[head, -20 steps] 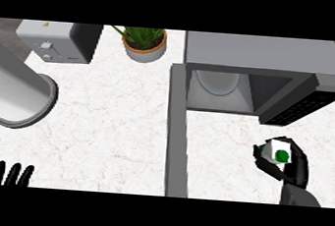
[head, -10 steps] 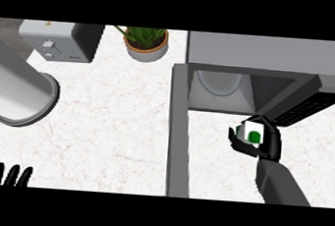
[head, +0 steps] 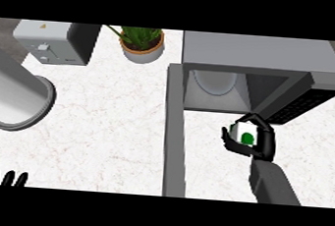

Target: Pick up the milk, place it into the microwave and close the microwave

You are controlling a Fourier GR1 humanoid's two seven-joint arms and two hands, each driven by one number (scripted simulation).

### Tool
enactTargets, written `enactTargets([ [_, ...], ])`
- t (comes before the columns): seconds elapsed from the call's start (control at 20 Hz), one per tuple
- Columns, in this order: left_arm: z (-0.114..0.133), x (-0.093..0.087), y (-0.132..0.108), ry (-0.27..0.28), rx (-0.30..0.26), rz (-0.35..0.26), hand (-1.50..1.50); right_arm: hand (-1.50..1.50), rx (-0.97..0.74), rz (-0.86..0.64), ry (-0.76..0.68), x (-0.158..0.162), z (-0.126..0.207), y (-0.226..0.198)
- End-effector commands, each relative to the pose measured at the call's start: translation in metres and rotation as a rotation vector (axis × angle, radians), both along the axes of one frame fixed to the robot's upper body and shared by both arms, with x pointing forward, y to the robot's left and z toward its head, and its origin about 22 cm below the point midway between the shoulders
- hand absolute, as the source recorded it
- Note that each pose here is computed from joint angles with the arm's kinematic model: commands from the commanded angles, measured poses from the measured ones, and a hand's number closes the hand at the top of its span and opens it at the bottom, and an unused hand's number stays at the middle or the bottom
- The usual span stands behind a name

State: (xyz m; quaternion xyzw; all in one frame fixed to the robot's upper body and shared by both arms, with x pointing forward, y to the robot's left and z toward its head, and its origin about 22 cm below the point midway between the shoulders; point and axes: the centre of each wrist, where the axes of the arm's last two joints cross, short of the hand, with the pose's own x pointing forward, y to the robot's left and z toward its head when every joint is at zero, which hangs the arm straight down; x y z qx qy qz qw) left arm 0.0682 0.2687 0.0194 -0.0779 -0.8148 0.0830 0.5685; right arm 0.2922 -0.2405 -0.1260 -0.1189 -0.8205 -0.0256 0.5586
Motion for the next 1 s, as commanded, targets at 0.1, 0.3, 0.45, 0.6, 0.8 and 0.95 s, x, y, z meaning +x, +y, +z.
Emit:
enactTargets([
  [0.1,0.017,0.001,-0.004,0.024,-0.006,-0.032,-1.5,1.5,-0.028,0.036,-0.064,-0.022,0.017,-0.011],
  [0.3,-0.01,-0.004,-0.003,0.03,-0.009,-0.042,-1.5,1.5,-0.049,0.018,-0.009,-0.058,0.024,-0.005],
  [0.45,0.003,0.003,-0.011,0.0,-0.019,-0.012,-1.5,1.5,-0.052,0.033,-0.015,-0.063,0.063,-0.023],
  [0.6,0.015,-0.007,-0.012,0.003,0.012,0.0,-1.5,1.5,0.022,0.128,-0.035,-0.085,0.075,0.004],
  [0.8,-0.004,-0.013,-0.001,0.02,-0.021,0.018,-1.5,1.5,0.176,0.193,-0.055,-0.09,0.1,0.01],
  [0.95,-0.004,-0.013,0.004,0.014,-0.015,0.01,-1.5,1.5,0.225,0.201,-0.053,-0.093,0.102,0.03],
])
